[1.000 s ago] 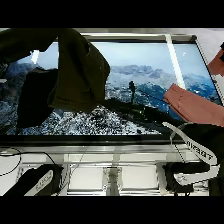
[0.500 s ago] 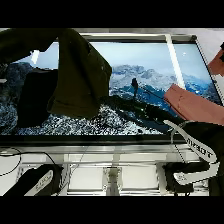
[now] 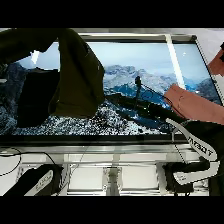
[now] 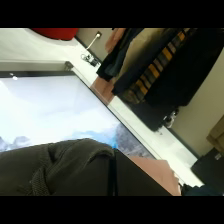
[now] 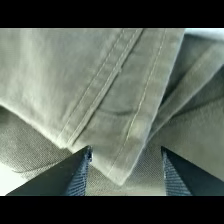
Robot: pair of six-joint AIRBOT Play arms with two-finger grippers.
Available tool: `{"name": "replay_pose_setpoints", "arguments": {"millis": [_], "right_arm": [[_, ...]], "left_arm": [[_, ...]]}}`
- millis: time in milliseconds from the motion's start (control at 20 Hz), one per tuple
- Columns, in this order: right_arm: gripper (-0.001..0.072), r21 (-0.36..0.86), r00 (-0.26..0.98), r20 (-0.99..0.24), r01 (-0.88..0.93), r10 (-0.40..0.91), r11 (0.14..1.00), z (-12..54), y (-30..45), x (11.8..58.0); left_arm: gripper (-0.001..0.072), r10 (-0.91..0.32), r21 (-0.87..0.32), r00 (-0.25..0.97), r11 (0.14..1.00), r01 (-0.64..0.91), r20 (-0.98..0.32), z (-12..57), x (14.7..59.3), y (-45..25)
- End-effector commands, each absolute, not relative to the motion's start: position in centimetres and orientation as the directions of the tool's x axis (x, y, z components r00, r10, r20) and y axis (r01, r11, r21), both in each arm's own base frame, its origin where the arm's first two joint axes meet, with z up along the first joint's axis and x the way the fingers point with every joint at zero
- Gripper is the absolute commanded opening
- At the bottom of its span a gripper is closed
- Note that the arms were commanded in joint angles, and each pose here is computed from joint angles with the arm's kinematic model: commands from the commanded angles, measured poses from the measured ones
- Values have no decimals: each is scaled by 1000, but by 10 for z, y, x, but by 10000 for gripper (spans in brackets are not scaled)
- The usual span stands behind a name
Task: Fold the clothes and pants, and hang the long-sleeved shirts on hangers.
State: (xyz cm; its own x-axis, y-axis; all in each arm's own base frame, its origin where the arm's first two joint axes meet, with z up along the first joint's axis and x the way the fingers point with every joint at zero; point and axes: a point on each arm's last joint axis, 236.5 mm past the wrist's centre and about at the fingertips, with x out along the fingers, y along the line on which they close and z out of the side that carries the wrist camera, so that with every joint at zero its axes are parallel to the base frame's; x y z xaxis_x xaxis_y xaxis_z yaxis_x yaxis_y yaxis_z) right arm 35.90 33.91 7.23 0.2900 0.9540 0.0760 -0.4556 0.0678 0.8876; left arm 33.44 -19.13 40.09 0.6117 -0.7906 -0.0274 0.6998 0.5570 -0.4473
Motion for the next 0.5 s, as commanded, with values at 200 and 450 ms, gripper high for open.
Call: {"name": "replay_pose_setpoints", "arguments": {"millis": [200,450], "right_arm": [[477,880,291,72,-468,954,77,71,347,356],[474,850,251,188,-526,950,-30,112,365,351]], "left_arm": [[26,-791,-447,612,557,700,-27,401,334,-191],[26,-790,-447,612,557,700,-26,401,334,-191]]}}
